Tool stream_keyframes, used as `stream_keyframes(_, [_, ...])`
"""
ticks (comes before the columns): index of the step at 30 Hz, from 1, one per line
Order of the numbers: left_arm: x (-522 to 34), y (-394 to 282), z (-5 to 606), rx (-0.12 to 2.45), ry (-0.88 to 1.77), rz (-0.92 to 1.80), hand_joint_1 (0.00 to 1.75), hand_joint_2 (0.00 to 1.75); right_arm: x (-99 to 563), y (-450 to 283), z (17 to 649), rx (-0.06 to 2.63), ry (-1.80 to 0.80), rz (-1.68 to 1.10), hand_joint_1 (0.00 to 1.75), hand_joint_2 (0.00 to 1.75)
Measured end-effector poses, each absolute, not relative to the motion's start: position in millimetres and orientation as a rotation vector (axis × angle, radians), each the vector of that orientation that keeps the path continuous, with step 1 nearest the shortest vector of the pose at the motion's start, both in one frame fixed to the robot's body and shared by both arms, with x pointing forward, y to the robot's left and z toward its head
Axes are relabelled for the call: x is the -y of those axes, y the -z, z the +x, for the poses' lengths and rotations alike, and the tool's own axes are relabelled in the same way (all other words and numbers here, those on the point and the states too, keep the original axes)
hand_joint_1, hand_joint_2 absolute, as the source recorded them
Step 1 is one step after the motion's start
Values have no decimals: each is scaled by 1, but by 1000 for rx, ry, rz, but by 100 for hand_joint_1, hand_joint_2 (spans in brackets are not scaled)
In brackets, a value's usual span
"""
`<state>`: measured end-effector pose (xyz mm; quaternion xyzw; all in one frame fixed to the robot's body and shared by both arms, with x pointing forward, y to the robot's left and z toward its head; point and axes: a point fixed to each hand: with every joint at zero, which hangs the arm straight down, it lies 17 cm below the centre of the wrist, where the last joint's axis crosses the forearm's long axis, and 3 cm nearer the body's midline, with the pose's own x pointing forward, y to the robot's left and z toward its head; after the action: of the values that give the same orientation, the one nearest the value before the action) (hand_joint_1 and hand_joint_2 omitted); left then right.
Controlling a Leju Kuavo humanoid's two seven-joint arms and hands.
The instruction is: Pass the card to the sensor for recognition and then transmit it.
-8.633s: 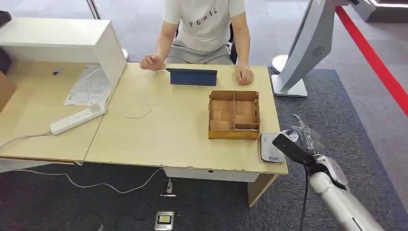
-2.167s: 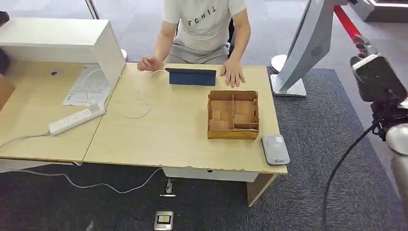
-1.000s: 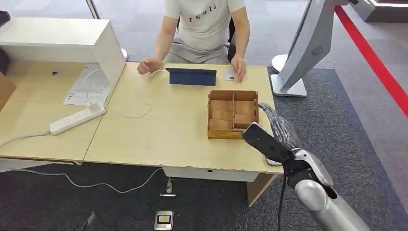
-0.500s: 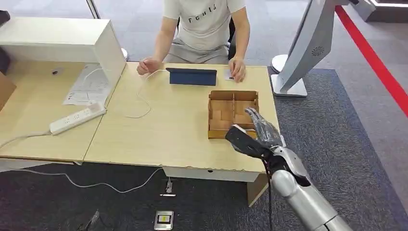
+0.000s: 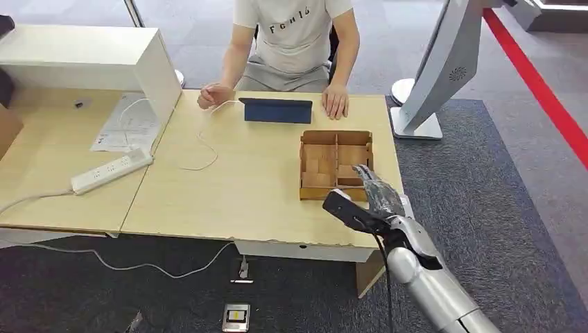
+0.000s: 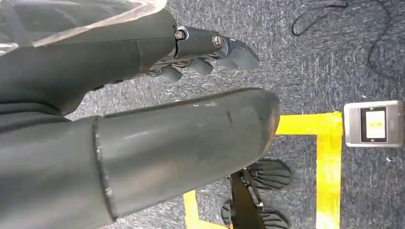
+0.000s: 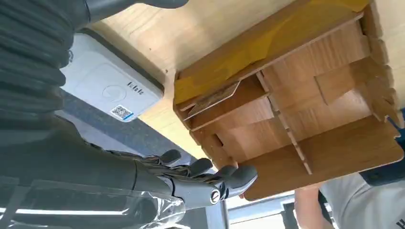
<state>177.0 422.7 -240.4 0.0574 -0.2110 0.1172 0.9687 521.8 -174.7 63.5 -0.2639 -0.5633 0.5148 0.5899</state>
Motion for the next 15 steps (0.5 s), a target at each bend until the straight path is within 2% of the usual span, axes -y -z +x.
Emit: stream_keyframes(15, [-419,245,166,401,-251,125,0,0,188,-60,537,1328,-1252,-682,0,175])
